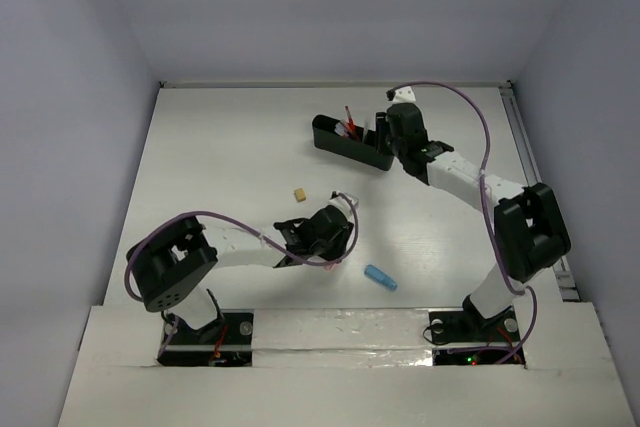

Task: Sort the stationery into containers
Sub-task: Pick up the pen from the center of the board.

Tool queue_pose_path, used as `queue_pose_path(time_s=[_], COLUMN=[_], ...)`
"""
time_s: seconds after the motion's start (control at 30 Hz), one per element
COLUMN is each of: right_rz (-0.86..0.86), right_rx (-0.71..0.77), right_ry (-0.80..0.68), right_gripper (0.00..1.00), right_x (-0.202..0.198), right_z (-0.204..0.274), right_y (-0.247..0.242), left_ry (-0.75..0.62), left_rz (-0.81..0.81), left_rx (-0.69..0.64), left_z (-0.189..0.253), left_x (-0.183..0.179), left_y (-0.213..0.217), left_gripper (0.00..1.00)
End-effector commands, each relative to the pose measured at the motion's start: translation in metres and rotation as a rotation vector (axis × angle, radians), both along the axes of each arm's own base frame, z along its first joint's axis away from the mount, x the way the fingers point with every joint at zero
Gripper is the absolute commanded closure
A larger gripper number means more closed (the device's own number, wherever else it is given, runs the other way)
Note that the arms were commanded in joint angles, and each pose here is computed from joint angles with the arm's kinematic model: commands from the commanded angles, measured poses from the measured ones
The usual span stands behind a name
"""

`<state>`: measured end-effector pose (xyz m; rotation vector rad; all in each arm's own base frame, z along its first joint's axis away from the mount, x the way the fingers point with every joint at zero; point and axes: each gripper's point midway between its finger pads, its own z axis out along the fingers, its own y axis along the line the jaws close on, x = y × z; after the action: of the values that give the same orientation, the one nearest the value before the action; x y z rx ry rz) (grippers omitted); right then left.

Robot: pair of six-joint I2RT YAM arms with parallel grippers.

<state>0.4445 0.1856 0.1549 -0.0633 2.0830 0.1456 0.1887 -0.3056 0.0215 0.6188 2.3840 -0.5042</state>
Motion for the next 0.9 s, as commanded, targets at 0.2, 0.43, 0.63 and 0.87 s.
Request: queue_pose_path(time_s=[0.2, 0.43, 0.63, 0.87], right_rz=[0.084, 0.097, 0.175, 0.331], right_rx=[0.127, 0.216, 0.315, 0.421], right_ry=[-0.051, -0.068, -0.074, 0.055], right_gripper=[0.55, 0.89, 1.00, 1.00], right_x=[-0.011, -0.034, -0.076, -0.124], right_z=[0.034, 0.055, 0.060, 0.025], right_y=[0.017, 0.016, 0.017, 0.044], left_ry=[-0.096, -0.314, -0.445, -0.602], left_rz=[0.104, 0.222, 0.375, 0.528], left_rx=[0.073, -0.056, -0.345, -0.457], left_z=[0.009, 0.107, 0.205, 0.274], left_x=[0.023, 0.085, 0.167, 0.247], left_y=[0.011, -0.002, 0.014, 0.036], left_gripper=[1.00, 1.00, 1.00, 1.00])
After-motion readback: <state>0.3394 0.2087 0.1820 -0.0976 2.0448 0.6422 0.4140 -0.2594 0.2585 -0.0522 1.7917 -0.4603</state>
